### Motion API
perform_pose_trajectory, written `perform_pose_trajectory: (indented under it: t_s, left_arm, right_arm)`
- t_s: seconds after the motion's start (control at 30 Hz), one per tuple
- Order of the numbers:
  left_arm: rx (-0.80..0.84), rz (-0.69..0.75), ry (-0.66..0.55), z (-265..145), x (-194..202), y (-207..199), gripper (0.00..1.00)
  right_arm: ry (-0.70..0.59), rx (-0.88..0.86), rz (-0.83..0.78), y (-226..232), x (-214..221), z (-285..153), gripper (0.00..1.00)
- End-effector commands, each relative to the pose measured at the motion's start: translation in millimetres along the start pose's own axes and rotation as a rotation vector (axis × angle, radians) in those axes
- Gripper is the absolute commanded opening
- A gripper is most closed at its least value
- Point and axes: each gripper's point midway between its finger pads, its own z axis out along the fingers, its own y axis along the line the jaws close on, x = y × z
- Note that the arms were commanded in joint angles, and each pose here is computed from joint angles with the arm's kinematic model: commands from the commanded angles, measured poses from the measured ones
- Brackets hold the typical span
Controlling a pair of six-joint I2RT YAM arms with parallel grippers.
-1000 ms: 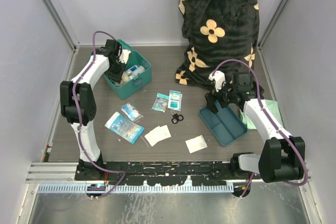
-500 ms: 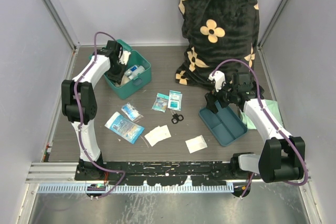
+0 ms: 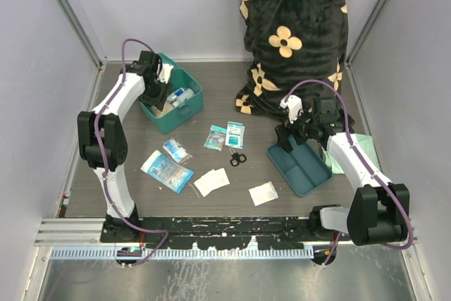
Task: Organize the medicine kit
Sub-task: Place the medical item at the medicine box, then pick up the medical item at the center of the board.
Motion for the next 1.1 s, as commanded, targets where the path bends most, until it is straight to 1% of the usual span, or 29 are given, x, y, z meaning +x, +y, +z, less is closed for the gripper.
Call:
perform_pose_trajectory:
  t_s: [0.0, 0.33, 0.5, 0.63, 0.7, 0.83, 1.07]
  left_arm:
    - [-0.038, -0.017, -0.096, -37.8, -18.4, 10.2, 0.51]
    - [-0.069, -0.008, -0.164, -68.3, -25.7, 15.5, 0.63]
    - [-0.072, -0.002, -0.226, -86.3, -30.5, 15.7, 0.75]
    - [-0.045, 0.022, -0.269, -100.8, -28.0, 9.4, 0.85]
    - [-0.030, 0.042, -0.311, -110.5, -29.1, 5.6, 0.89]
    - [0.014, 0.083, -0.327, -118.0, -15.2, -5.3, 1.00]
    - [0.062, 0.146, -0.371, -127.8, 11.4, -20.8, 0.98]
  right_arm:
    - [-0.048, 0.001, -0.035, -3.0, -19.5, -3.9, 1.00]
    - [-0.047, 0.002, -0.035, -3.2, -19.9, -4.1, 1.00]
    - [-0.049, 0.007, -0.035, -4.0, -20.7, -5.2, 1.00]
    - [-0.055, 0.013, -0.033, -4.3, -22.5, -6.3, 1.00]
    - [-0.057, 0.019, -0.035, -5.1, -23.3, -7.2, 1.00]
    - [-0.060, 0.035, -0.040, -7.4, -24.7, -9.4, 1.00]
    - [-0.089, 0.077, -0.027, -12.6, -30.4, -12.4, 1.00]
